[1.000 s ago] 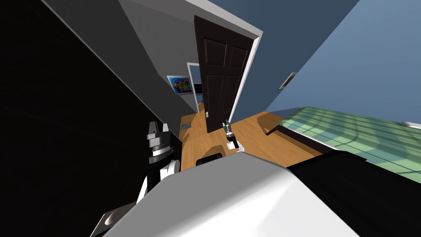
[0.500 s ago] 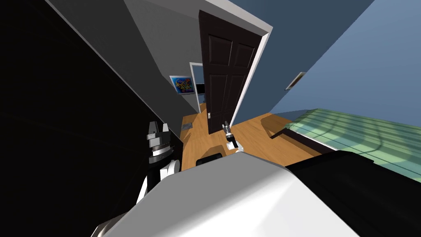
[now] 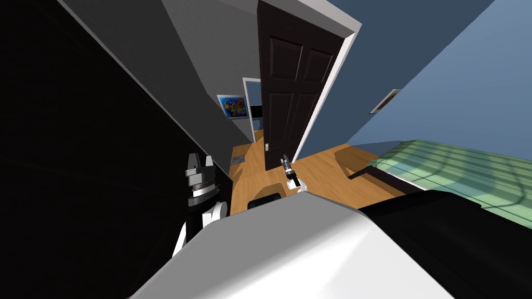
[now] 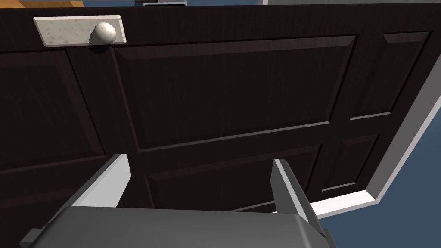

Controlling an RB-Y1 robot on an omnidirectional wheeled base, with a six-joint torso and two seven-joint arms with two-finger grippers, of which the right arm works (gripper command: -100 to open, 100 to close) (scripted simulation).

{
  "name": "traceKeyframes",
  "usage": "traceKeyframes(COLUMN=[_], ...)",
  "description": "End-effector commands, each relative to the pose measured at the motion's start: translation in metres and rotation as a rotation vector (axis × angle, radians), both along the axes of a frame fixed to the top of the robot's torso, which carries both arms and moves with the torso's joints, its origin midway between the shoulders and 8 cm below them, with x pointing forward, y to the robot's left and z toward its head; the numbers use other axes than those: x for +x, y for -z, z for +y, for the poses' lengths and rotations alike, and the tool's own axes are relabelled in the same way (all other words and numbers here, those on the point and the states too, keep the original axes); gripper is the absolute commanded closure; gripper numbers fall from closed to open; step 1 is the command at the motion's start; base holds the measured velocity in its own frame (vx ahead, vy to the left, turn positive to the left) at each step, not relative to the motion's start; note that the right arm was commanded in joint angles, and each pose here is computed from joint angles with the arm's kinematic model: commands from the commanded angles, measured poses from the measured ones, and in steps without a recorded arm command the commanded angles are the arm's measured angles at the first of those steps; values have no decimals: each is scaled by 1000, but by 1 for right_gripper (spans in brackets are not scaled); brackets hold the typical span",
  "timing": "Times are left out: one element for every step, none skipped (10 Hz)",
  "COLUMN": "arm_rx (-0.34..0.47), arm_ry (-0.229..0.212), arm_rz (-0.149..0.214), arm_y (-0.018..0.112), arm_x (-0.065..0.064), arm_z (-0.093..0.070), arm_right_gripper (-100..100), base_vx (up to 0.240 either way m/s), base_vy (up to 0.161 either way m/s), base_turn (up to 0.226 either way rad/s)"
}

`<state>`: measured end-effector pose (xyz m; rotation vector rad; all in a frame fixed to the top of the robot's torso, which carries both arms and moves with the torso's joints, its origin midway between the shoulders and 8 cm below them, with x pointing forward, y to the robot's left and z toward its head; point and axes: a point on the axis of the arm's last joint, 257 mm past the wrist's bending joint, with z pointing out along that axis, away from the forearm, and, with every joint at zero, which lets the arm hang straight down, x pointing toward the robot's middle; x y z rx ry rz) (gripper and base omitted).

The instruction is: Pull the door open

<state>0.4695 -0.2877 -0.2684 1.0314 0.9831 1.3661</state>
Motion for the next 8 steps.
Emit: traceKeyframes(arm_rx=[-4, -6, -9, -11, -13, -15, -17, -20], arm_ry=[0, 0, 1, 1, 1, 2, 2, 3], arm_rz=[23, 36, 50, 63, 77, 89, 101, 113], arm_y=[11, 17, 24, 30, 36, 42, 48, 53], arm_x=[2, 3, 4, 4, 5, 5, 5, 5], arm_z=[-1, -2, -3, -4, -5, -6, -7, -8], arm_right_gripper=[-100, -100, -100, -100, -100, -100, -100, -100], base_vx=[99, 91, 111, 121, 106, 100, 113, 107], base_vy=[15, 7, 4, 1, 9, 12, 22, 6], base_turn=[50, 56, 60, 52, 70, 48, 49, 54])
